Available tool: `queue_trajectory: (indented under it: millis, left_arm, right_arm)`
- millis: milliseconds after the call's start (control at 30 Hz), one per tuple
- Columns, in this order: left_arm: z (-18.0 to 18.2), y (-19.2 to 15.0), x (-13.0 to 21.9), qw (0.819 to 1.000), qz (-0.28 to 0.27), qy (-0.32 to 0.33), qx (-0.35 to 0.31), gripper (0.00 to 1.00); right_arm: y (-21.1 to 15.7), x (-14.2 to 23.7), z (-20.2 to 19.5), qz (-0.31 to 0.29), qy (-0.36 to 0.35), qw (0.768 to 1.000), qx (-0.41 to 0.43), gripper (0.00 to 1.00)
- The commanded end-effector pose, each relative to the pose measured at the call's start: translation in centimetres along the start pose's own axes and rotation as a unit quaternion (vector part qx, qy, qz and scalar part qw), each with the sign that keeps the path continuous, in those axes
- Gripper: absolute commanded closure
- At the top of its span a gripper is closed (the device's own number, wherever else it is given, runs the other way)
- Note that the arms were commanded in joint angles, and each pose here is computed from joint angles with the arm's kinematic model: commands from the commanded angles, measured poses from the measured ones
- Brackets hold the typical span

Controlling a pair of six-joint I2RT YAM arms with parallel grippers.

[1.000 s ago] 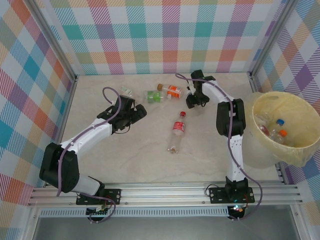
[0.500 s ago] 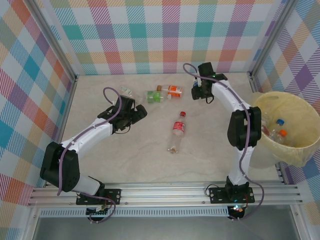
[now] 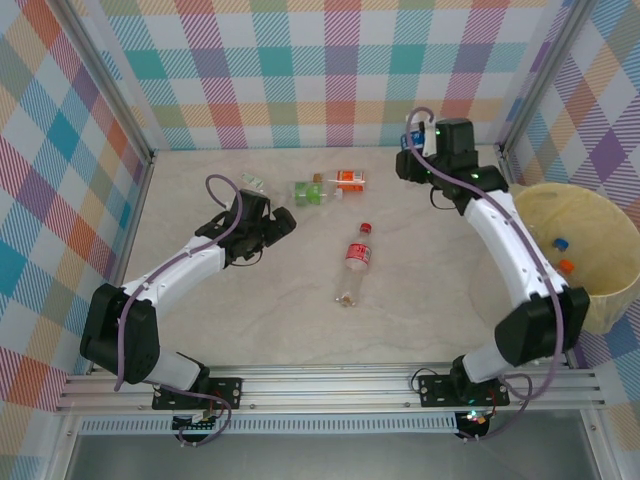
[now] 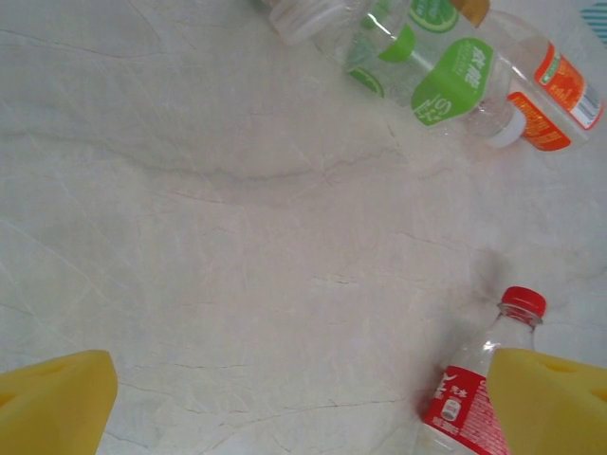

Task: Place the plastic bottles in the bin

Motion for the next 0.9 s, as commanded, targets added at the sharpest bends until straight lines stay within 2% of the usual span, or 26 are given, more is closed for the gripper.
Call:
queue_trajectory:
  millis: [0,133,233,400,533,867]
  left_arm:
    - [-0.1,0.2,-0.6,1.000,0.002,-0.013,0.013,0.00]
    - [-0.3,0.1,-1.1,1.000,0.010,-0.016,0.015,0.00]
    - [-0.3,0.0,-1.4,1.000,0.013,-0.017,0.018,0.00]
    - [-0.4,0.2,-1.7,1.000,0.016,-0.015,0.018,0.00]
    - [-1.0,0.5,-2.0,0.999,0.019,-0.020,0.018,0.00]
    - [-2.1,1.4,-2.9,0.999,0.027,-0.024,0.036,0.00]
  right_arm:
    - [2.0,3.7,1.6,-0.035,0.066,0.997,-0.030,0.48]
    - [3.6,7.5,0.9,-0.067,0.083,0.993,-0.047,0.48]
    - [4.6,10.4,-1.3,-0.092,0.069,0.991,-0.073,0.48]
    - [4.9,14.9,-6.8,-0.120,-0.050,0.987,-0.097,0.48]
    - [4.1,18.0,-10.7,-0.128,-0.153,0.974,-0.105,0.48]
    - [3.2,23.1,-16.4,-0.119,-0.326,0.932,-0.106,0.49]
Point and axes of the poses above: each hand's point on the last joint's axis, 136 mm out from that joint toward the fingers, its own x axis back along the fingers, its own z axis along the line the jaws close on, y = z × x, the point moved 3 cm from there along x, back along the fingers, and after that the axes turned 12 degrees about -x, right-handed, at the moved point
